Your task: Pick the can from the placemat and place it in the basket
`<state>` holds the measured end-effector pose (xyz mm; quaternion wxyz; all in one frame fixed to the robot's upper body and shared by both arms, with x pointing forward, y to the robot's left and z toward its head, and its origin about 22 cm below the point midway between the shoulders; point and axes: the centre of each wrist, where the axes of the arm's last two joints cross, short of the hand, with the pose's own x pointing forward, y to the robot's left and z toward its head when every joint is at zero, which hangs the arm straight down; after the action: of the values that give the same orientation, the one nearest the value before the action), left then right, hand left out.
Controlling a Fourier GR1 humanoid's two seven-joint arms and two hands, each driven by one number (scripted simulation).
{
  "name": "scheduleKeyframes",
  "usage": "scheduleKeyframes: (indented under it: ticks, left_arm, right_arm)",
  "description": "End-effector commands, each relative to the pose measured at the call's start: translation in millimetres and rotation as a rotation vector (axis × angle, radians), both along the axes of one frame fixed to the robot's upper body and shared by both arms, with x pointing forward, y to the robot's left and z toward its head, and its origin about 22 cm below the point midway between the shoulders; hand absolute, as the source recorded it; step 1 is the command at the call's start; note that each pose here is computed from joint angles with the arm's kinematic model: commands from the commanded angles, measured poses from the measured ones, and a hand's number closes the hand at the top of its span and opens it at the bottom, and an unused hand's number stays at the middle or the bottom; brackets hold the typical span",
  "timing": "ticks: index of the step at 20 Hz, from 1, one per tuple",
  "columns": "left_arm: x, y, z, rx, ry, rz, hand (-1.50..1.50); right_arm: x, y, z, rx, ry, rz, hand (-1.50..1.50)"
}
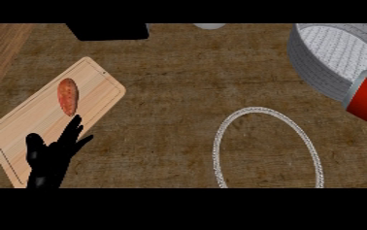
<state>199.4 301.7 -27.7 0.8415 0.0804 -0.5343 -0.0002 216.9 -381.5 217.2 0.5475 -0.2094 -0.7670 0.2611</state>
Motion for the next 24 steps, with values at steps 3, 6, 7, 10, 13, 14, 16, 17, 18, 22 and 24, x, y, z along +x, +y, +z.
scheduleKeyframes:
  ticks: [3,6,7,10,13,14,16,17,18,22,24]
  left_arm:
    - [-9.3,0,-17,0.021,0.106,-0.019,0.0]
    - [-11.4,2,-21,0.025,0.108,-0.033,0.0]
    - [-7.3,-14,-21,0.009,0.095,-0.035,0.0]
    - [4.7,1,-16,-0.002,0.104,-0.055,0.0]
    - [7.7,-8,-21,0.012,0.106,-0.05,0.0]
    - [10.1,-14,-14,-0.015,0.103,-0.07,0.0]
    - [13.4,-12,-16,0.005,0.114,-0.072,0.0]
    - [7.0,-24,-25,0.005,0.105,-0.066,0.0]
    - [9.5,-16,-20,-0.002,0.113,-0.058,0.0]
    - [18.3,-30,-26,-0.013,0.093,-0.082,0.0]
    - [-4.1,-21,-29,-0.003,0.103,-0.061,0.0]
  right_arm:
    - [1,-54,73,0.094,-0.032,-0.135,1.5]
    - [8,-67,106,0.082,-0.02,-0.192,1.5]
    - [19,-63,105,0.068,-0.002,-0.206,1.5]
    - [36,-73,98,0.051,0.023,-0.232,1.5]
    - [43,-82,121,0.047,0.004,-0.269,1.5]
    - [52,-88,104,0.016,0.034,-0.274,1.5]
    - [65,-92,91,-0.006,0.027,-0.266,1.5]
    - [59,-106,104,0.005,0.019,-0.263,1.5]
    - [75,-89,90,-0.004,0.031,-0.284,1.5]
    - [94,-101,79,-0.002,0.027,-0.269,1.5]
    - [108,-89,69,0.04,0.059,-0.253,1.5]
